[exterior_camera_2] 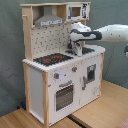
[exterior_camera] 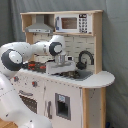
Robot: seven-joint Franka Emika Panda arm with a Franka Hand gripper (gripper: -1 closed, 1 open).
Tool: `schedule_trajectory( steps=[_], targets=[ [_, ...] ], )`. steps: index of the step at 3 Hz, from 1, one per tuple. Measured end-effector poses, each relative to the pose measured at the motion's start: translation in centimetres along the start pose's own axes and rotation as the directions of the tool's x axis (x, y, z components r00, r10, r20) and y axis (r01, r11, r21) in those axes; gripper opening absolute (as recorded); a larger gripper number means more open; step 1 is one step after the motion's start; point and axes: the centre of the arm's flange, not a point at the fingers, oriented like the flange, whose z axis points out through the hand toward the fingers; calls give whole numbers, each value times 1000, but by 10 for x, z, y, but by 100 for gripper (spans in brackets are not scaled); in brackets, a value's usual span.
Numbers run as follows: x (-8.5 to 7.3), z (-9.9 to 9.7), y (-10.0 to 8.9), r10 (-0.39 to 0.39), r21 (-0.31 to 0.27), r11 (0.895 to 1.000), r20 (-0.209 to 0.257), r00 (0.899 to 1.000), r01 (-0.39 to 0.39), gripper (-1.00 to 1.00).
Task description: Play with the kitchen
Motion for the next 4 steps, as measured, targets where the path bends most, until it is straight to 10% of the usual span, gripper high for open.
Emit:
schedule_trajectory(
  steps=[2,4],
  targets=[
    [-21,-69,-16,-40,50,998,-27,999,41,-100],
    [-53,-98,-11,-8,65,998,21,1000,6,-100]
  ],
)
